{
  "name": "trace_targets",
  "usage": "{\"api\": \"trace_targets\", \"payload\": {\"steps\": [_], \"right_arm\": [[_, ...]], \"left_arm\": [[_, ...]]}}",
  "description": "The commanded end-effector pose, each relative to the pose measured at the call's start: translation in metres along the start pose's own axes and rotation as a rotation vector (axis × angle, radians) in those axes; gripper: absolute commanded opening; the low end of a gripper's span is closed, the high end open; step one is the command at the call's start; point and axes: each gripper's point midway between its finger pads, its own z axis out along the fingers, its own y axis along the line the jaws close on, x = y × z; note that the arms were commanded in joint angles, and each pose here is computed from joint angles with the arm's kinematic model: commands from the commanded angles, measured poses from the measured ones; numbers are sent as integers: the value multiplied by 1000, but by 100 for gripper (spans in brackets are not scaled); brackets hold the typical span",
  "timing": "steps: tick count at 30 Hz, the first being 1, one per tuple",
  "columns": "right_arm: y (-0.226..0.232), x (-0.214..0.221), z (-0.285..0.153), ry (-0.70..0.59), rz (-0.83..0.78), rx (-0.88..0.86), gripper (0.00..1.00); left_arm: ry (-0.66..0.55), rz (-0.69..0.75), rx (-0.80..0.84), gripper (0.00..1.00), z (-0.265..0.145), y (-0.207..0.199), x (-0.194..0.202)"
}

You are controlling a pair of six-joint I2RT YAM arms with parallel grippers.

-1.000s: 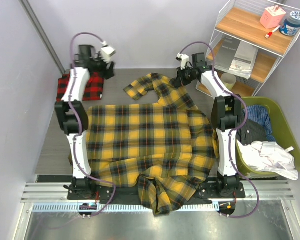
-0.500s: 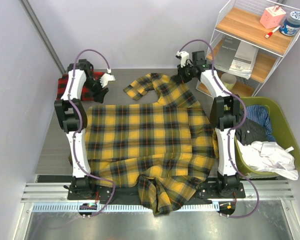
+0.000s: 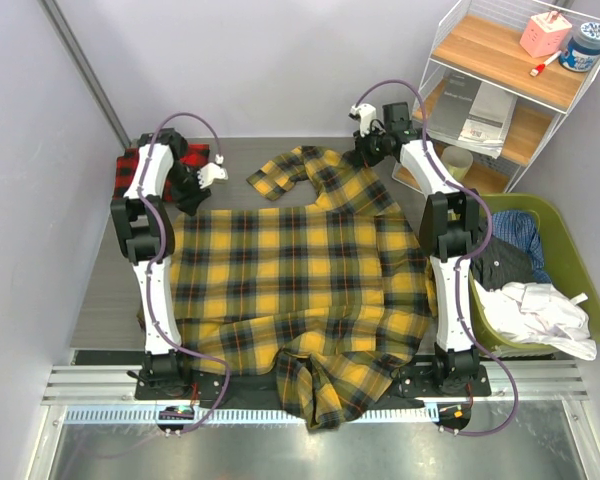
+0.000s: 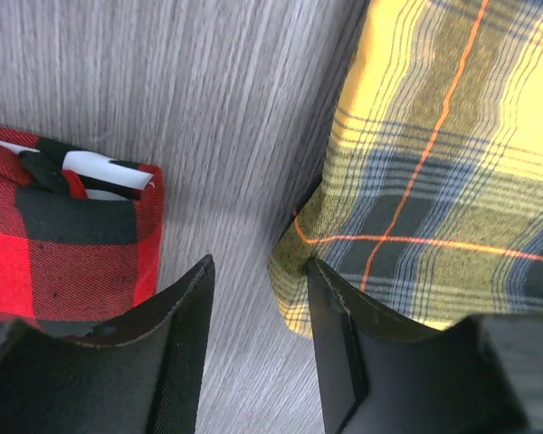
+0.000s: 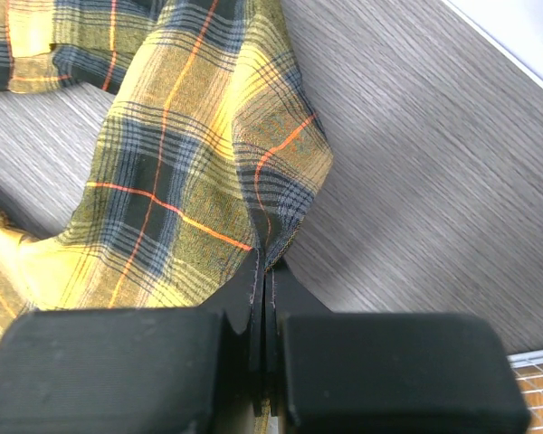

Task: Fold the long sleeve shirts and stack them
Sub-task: Flatten the shirt out

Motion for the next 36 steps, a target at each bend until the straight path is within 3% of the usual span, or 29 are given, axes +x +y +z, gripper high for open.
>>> {"api": "trace_targets", "payload": {"steps": [1,5,10,12,18,25,36], "right_arm": [[-12,-33,-9,-71,-69,59,1],[-16,-35,-9,-79,-72,70,1],[-27,-49,-11,-117,-92,126,1],[-30,-56,-14,-133,-96,140,1],[-34,-76,-23,-186,-113,165,1],[-31,-102,-46,-240,-146,183,1],[-1,-97,-87,-206,-168,143,1]], "left_arm": [[67,-16,194,46,-7,-48,17],[81,-14,195,39,-2,-48,22],[68,-39,190,7,-4,-43,17],[66,-56,168,1,-8,-39,16],[19,-93,39,0,-22,-14,9],[-61,-148,-172,0,-67,21,2],[-77,-133,-312,0,-89,20,-1]]}}
